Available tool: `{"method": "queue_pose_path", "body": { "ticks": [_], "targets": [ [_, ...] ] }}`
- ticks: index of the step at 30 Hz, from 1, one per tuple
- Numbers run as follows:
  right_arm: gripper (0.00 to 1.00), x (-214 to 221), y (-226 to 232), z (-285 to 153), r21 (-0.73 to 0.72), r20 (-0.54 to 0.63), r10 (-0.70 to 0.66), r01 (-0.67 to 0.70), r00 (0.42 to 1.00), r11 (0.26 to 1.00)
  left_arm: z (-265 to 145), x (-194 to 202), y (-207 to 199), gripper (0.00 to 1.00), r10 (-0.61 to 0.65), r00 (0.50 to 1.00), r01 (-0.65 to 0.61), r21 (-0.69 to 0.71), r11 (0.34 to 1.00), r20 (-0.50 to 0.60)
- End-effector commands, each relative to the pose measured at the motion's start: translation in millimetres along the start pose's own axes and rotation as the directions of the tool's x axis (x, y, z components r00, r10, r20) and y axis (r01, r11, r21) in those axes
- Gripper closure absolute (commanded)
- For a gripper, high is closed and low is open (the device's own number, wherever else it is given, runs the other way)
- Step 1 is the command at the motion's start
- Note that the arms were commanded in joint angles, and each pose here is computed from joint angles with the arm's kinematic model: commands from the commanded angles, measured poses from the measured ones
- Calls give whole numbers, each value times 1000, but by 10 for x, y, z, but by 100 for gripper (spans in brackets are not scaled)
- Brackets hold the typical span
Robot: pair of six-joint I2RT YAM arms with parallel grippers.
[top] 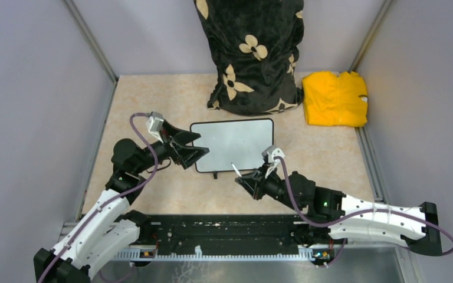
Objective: Write a sentence on the whiteboard
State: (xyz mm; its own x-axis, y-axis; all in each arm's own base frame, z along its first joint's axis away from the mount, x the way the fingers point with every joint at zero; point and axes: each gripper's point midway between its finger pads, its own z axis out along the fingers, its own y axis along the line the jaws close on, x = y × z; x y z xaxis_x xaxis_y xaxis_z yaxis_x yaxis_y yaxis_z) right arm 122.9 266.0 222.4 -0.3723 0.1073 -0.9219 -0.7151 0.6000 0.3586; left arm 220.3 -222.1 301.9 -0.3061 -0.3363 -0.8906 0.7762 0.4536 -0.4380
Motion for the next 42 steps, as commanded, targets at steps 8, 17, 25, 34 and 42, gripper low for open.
{"method": "queue_pose_path", "body": {
  "ticks": [8,17,25,34,42],
  "targets": [
    [100,-785,500,103,-177,262,22,25,965,984,-176,237,-1023,2,53,985,45,548,836,-162],
    [100,-917,724,142,-272,334,21,75,942,959,-220,283,-1137,6,60,981,61,588,807,-184],
    [100,-910,933,179,-354,333,-12,137,943,925,-238,267,-1164,13,54,982,67,596,800,-183],
    [100,-838,1010,196,-395,307,-2,129,952,910,-252,278,-1185,27,50,979,82,610,789,-196],
    [100,-821,1007,219,-393,300,-2,125,954,911,-267,292,-1201,49,54,977,88,621,779,-205]
  ]
}}
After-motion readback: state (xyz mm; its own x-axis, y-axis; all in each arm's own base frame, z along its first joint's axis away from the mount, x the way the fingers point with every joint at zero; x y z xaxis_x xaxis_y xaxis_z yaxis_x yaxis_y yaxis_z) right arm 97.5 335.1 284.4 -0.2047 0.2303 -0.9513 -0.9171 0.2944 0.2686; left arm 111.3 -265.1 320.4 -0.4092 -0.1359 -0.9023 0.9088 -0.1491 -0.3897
